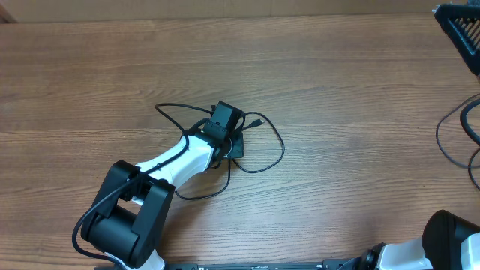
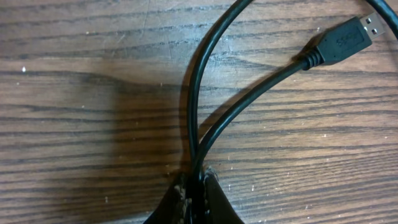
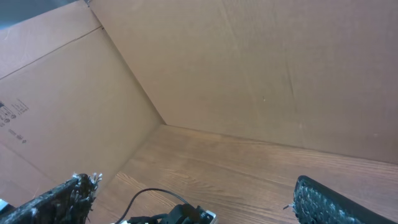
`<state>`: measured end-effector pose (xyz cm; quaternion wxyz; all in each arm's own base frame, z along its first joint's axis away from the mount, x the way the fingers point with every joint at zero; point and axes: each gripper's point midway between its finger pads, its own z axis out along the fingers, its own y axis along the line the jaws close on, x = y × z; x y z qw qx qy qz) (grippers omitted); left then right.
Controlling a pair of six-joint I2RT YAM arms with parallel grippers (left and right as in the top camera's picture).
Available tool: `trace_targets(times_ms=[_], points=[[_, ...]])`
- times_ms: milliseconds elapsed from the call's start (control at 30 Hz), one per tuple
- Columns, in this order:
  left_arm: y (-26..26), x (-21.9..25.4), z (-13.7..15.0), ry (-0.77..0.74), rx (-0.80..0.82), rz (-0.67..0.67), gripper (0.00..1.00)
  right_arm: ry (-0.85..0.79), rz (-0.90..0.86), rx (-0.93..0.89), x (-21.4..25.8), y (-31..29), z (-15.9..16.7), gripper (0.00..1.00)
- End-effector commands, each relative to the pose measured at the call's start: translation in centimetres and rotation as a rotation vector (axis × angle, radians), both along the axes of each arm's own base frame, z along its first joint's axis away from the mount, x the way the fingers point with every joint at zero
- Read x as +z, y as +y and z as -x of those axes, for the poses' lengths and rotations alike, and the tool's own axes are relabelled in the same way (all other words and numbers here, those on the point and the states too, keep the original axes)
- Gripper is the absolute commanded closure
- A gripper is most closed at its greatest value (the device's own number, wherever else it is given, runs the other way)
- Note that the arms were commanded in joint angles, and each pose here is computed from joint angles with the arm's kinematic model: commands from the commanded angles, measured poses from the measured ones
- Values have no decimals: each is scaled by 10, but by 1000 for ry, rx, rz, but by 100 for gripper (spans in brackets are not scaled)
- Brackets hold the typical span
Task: Untangle cables
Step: 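Lift the cable with the left gripper and bring the right gripper over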
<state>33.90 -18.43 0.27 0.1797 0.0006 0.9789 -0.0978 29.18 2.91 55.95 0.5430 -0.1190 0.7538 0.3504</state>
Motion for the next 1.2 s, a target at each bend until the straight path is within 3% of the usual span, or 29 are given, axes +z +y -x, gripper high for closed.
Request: trace_targets(times_ms=[0,100,267,467,700,933,1167], points=[[-6,-7,7,31,2,15,96,-37,18,14,7,7,10,0],[-22,4,3,34,-28,89,96,-34,34,-22,5,2,5,0],[-67,69,-22,-10,-147,250,96,28,48,-105,-9,-14,-9,0],[-76,190,-64,-185,-246,187,96,-1,107,-73,-18,-19,-21,0],[-75,304,-73,-349,-242,214,96,130,113,35,-62,-5,-45,0],[-66,335,-60,-319,-137,263,96,156,319,248,-122,48,-64,0],[-44,334,-75,-336,23,229,96,229,420,387,-178,101,-80,3]])
